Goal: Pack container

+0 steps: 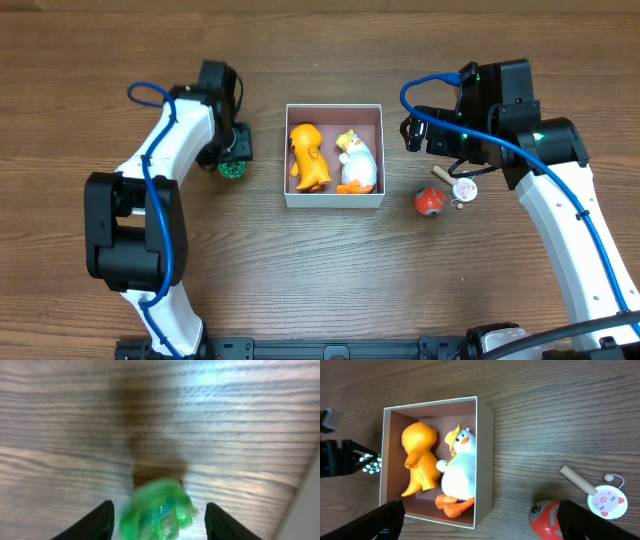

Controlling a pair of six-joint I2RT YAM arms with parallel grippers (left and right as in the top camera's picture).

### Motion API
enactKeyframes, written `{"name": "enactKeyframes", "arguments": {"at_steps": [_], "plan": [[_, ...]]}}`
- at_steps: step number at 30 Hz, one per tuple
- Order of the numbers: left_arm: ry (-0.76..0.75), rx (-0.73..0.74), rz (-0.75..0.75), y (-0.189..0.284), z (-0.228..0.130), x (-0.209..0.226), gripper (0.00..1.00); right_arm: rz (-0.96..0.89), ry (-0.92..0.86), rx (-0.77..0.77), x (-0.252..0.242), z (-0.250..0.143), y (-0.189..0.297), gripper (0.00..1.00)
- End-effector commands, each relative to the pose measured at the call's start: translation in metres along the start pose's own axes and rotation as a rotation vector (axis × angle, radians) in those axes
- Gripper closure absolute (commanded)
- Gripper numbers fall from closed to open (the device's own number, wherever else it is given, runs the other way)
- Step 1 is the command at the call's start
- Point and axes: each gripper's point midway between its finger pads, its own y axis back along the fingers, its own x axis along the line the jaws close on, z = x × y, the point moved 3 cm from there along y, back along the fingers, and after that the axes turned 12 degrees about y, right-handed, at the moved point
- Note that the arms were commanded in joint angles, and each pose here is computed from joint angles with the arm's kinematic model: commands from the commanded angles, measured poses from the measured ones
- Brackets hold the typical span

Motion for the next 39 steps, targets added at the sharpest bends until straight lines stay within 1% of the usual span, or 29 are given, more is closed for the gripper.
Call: {"name": "enactKeyframes", "arguments": {"at_steps": [1, 5, 7, 11, 12, 13, 15, 18, 26, 31, 33, 39], "plan": [[-0.015, -0.04, -0.034, 0.03, 0.02, -0.014, 0.43, 0.01, 0.01, -0.027, 0.005, 0.008, 0.006, 0.0], [-0.028, -0.053, -0.042, 0.054, 0.026, -0.022, 0.4, 0.01, 0.01, -0.027, 0.005, 0.008, 0.006, 0.0], [-0.028, -0.049, -0.04, 0.057, 0.026, -0.022, 0.36, 0.01, 0.01, -0.027, 0.005, 0.008, 0.006, 0.0], [-0.029, -0.006, -0.018, 0.046, 0.015, -0.016, 0.21, 0.01, 0.01, -0.028, 0.005, 0.008, 0.006, 0.0], [-0.03, 0.004, -0.013, 0.041, 0.011, -0.015, 0.13, 0.01, 0.01, -0.027, 0.005, 0.008, 0.006, 0.0], [-0.03, 0.011, -0.009, 0.037, 0.009, -0.014, 0.09, 0.01, 0.01, -0.028, 0.005, 0.008, 0.006, 0.0], [-0.03, 0.025, -0.002, 0.026, 0.003, -0.011, 0.06, 0.01, 0.01, -0.028, 0.005, 0.008, 0.006, 0.0], [-0.029, 0.032, 0.002, 0.009, -0.003, -0.007, 0.04, 0.01, 0.01, -0.028, 0.005, 0.008, 0.006, 0.0], [-0.025, 0.007, -0.011, -0.013, -0.006, -0.005, 0.05, 0.01, 0.01, -0.027, 0.005, 0.008, 0.006, 0.0], [-0.023, -0.029, -0.028, -0.02, -0.001, -0.007, 0.05, 0.01, 0.01, -0.028, 0.005, 0.008, 0.006, 0.0], [-0.023, -0.041, -0.034, -0.021, 0.001, -0.008, 0.07, 0.01, 0.01, -0.027, 0.005, 0.008, 0.006, 0.0], [-0.023, -0.036, -0.027, -0.03, 0.002, -0.008, 0.08, 0.01, 0.01, -0.028, 0.005, 0.008, 0.006, 0.0]]}}
